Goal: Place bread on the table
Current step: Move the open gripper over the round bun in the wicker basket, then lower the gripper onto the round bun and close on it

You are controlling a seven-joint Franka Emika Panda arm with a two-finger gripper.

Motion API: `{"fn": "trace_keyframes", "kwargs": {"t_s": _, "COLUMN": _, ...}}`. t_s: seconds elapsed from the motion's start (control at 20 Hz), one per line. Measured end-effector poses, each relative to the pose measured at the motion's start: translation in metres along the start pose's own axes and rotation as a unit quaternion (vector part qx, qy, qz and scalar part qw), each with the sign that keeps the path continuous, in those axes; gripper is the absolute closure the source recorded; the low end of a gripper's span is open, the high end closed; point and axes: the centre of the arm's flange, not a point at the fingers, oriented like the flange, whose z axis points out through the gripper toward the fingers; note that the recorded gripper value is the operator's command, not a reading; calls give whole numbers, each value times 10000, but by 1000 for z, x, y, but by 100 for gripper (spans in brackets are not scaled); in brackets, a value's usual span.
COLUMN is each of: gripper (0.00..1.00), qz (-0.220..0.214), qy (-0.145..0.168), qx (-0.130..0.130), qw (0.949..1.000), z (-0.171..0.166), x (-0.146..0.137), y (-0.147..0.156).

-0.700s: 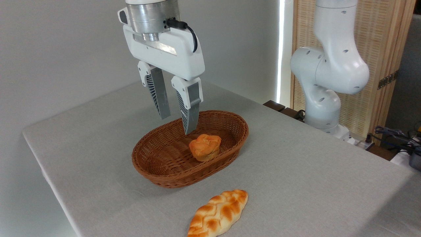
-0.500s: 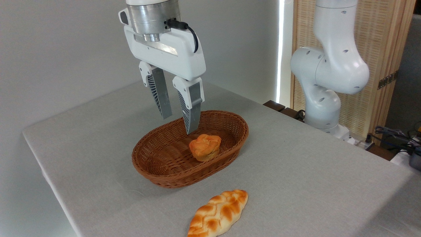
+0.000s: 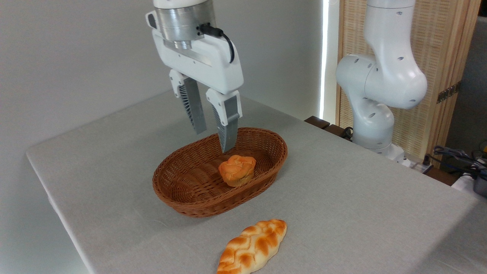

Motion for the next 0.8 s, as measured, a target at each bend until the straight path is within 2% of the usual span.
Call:
{"fn": "trace_keyframes", "kwargs": {"t_s": 0.1, "gripper": 0, "qz": 63, "qy": 71, "qx": -234, "qw": 9997, "z": 11, "x": -6, "y": 16}}
{"fn": "trace_keyframes", "kwargs": {"t_s": 0.2, "gripper": 0, "qz": 246, "qy": 174, "qx": -361, "qw": 9989, "z": 28, "x": -5, "y": 37}}
{"fn": "trace_keyframes", "kwargs": {"t_s": 0.5, "gripper": 0, "qz": 796, "qy": -2, "qx": -377, "qw": 9961, "z": 103, "x": 16, "y": 102}}
{"fn": "trace_keyframes", "kwargs": {"t_s": 0.65, "gripper": 0, "qz": 1055, "qy": -93, "qx": -331, "qw": 9938, "z": 126, "x": 21, "y": 116}}
{"fn": "trace_keyframes", "kwargs": {"t_s": 0.8, "gripper": 0, "qz": 1356, "qy": -237, "qx": -199, "qw": 9903, "z": 129, "x": 19, "y": 115}}
